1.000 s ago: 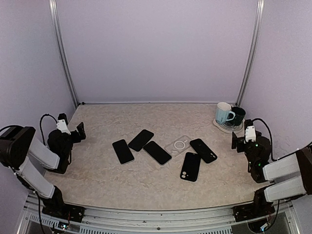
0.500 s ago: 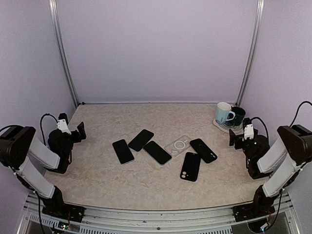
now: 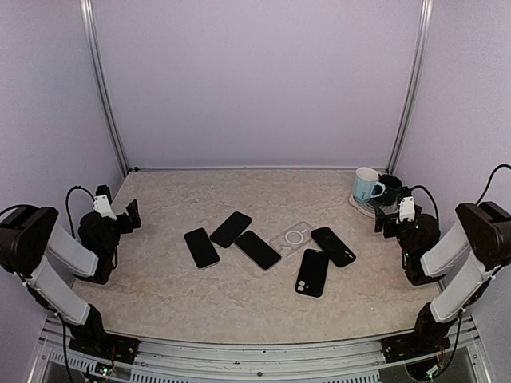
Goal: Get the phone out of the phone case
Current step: Reset both arms
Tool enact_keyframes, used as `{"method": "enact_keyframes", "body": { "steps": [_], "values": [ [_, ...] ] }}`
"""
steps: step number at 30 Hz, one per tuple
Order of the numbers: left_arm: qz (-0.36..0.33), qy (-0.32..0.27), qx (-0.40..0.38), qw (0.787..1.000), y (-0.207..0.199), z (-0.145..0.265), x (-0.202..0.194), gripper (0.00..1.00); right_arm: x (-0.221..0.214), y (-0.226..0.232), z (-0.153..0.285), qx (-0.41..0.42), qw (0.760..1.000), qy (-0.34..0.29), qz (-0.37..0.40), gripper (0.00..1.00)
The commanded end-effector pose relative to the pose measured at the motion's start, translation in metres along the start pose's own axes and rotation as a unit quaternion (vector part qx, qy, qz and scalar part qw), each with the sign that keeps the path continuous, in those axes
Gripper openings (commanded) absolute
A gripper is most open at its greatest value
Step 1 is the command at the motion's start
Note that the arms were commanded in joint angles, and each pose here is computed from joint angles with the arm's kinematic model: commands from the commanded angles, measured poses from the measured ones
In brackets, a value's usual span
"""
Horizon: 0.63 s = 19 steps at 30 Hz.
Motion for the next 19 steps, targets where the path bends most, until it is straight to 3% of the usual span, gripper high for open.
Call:
{"method": "enact_keyframes", "body": {
  "steps": [1,19],
  "values": [
    [-0.005,-0.004,0.003,1.000,0.0001,-0.0035,0.0022,0.99,-0.0018,-0.0045,-0.0016,-0.006,1.000,0.005,-0.005,0.99],
    [-0.005,-0.004,0.003,1.000,-0.0001,-0.0034,0.0022,0.99,-0.0041,-0.0053,-0.0039,-0.002,1.000,0.011,-0.007,0.99]
  ]
}}
Point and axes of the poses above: each gripper's point midway between its finger pads, its own z axis back along the fingers, its own y axis along the line the jaws close on, x = y × z, the point moved 2 cm from there along z, back along the fingers, and after that the axes turned 3 degrees about -z, right-handed, at the moved point
